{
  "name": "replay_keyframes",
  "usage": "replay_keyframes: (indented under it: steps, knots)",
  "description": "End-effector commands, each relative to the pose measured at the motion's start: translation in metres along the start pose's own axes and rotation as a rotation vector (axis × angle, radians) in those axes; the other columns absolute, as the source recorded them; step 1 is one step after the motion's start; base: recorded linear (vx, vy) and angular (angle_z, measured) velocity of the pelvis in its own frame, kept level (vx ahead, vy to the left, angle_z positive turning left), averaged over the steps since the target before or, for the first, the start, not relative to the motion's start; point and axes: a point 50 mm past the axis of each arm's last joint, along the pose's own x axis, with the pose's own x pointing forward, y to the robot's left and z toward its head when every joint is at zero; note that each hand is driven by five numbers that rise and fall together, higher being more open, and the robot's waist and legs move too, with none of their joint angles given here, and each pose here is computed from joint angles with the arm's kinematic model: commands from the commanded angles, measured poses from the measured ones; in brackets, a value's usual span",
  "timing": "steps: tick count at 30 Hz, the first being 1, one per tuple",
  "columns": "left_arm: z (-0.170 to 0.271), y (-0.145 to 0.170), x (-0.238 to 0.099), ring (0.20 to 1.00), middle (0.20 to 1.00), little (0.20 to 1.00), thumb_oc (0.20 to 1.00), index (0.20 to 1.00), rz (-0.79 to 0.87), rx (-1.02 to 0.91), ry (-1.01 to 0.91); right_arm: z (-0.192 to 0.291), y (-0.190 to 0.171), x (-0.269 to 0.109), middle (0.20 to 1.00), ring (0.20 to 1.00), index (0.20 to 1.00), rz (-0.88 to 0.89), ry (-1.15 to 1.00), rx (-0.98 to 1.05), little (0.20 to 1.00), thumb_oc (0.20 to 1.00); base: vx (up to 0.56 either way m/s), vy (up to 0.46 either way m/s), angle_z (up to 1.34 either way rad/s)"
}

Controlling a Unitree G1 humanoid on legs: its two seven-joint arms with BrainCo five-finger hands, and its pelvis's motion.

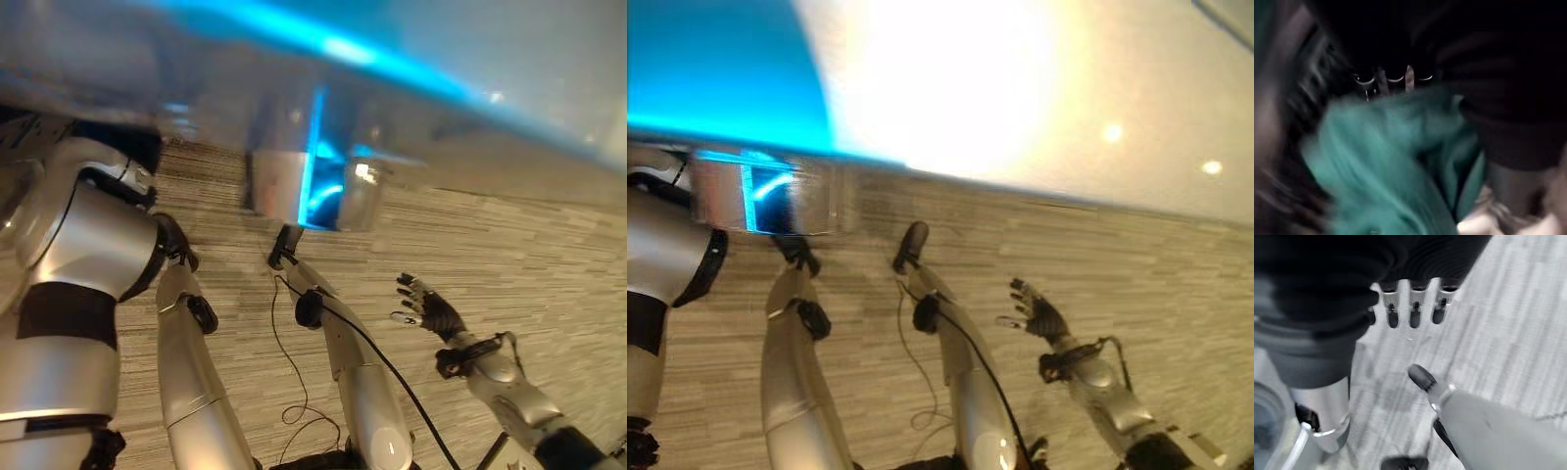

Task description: Grab the laundry basket,head to the washer,open it,put in the laundry and shut it.

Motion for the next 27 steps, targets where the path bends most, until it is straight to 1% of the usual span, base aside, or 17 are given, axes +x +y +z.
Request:
replay_keyframes:
  steps: [1,3,4,7,8,9,11,12,14,15,16,17,18,22,25,26,27]
  knots:
    - [0.032,0.052,0.008,1.000,1.000,1.000,1.000,1.000,0.017,0.348,-0.060,-0.030,0.007,-0.014,1.000,1.000,1.000,0.031,0.126,0.056,1.000,1.000,-0.02,-0.060,0.15]
    - [0.018,0.040,0.006,1.000,1.000,1.000,1.000,1.000,0.020,0.537,-0.065,-0.031,0.018,-0.010,1.000,1.000,1.000,0.067,0.121,0.078,1.000,1.000,-0.03,-0.058,0.10]
    - [-0.009,0.014,0.001,1.000,1.000,1.000,1.000,1.000,-0.014,0.618,-0.044,-0.030,0.032,-0.005,1.000,1.000,1.000,0.114,0.107,0.099,1.000,1.000,-0.03,-0.058,0.03]
    - [-0.053,-0.039,-0.019,1.000,1.000,1.000,1.000,1.000,-0.127,0.593,-0.037,-0.025,0.053,0.002,1.000,1.000,1.000,0.173,0.080,0.139,1.000,1.000,-0.03,-0.031,0.12]
    - [-0.056,-0.040,-0.020,1.000,1.000,1.000,1.000,1.000,-0.127,0.593,-0.033,-0.026,0.053,0.001,1.000,1.000,1.000,0.172,0.085,0.139,1.000,1.000,-0.04,-0.011,0.22]
    - [-0.099,-0.073,-0.050,1.000,1.000,1.000,1.000,1.000,-0.249,0.517,0.009,-0.014,0.067,0.007,1.000,1.000,1.000,0.212,0.044,0.162,1.000,1.000,-0.03,-0.009,0.18]
    - [-0.102,-0.073,-0.051,1.000,1.000,1.000,1.000,1.000,-0.248,0.516,0.015,-0.015,0.067,0.006,1.000,1.000,1.000,0.213,0.049,0.161,1.000,1.000,-0.03,0.000,0.17]
    - [-0.136,-0.088,-0.078,1.000,1.000,1.000,1.000,1.000,-0.336,0.434,0.077,-0.010,0.074,0.009,1.000,1.000,1.000,0.232,0.039,0.164,1.000,1.000,-0.05,0.008,0.11]
    - [-0.172,-0.099,-0.114,1.000,1.000,1.000,1.000,1.000,-0.403,0.308,0.170,-0.009,0.082,0.011,1.000,1.000,1.000,0.244,0.042,0.140,1.000,1.000,-0.05,0.004,0.02]
    - [-0.172,-0.099,-0.115,1.000,1.000,1.000,1.000,1.000,-0.402,0.309,0.171,-0.009,0.083,0.011,1.000,1.000,1.000,0.244,0.043,0.140,1.000,1.000,-0.05,-0.011,-0.03]
    - [-0.192,-0.108,-0.143,1.000,1.000,1.000,1.000,1.000,-0.428,0.167,0.242,-0.006,0.088,0.017,1.000,1.000,1.000,0.241,0.038,0.122,1.000,1.000,-0.03,-0.001,0.00]
    - [-0.204,-0.114,-0.164,1.000,1.000,1.000,1.000,1.000,-0.458,0.117,0.284,-0.010,0.091,0.019,1.000,1.000,1.000,0.234,0.055,0.104,1.000,1.000,-0.06,0.022,0.03]
    - [-0.219,-0.124,-0.202,1.000,1.000,1.000,1.000,1.000,-0.523,0.009,0.364,-0.004,0.103,0.029,1.000,1.000,1.000,0.242,0.042,0.044,1.000,1.000,-0.04,0.039,0.05]
    - [-0.260,-0.117,-0.271,1.000,1.000,1.000,1.000,1.000,-0.637,0.000,0.553,-0.001,0.133,0.043,1.000,1.000,1.000,0.306,0.045,-0.006,1.000,1.000,-0.01,0.016,0.01]
    - [-0.292,-0.095,-0.314,1.000,1.000,1.000,1.000,1.000,-0.701,0.115,0.682,-0.008,0.152,0.046,1.000,1.000,1.000,0.351,0.082,0.002,1.000,1.000,0.04,0.021,-0.13]
    - [-0.302,-0.086,-0.325,1.000,1.000,1.000,1.000,1.000,-0.704,0.168,0.718,-0.012,0.156,0.048,1.000,1.000,1.000,0.352,0.097,-0.003,1.000,1.000,0.02,-0.001,-0.15]
    - [-0.303,-0.086,-0.325,1.000,1.000,1.000,1.000,1.000,-0.703,0.170,0.719,-0.012,0.158,0.048,1.000,1.000,1.000,0.354,0.097,-0.003,1.000,1.000,0.06,0.029,-0.11]
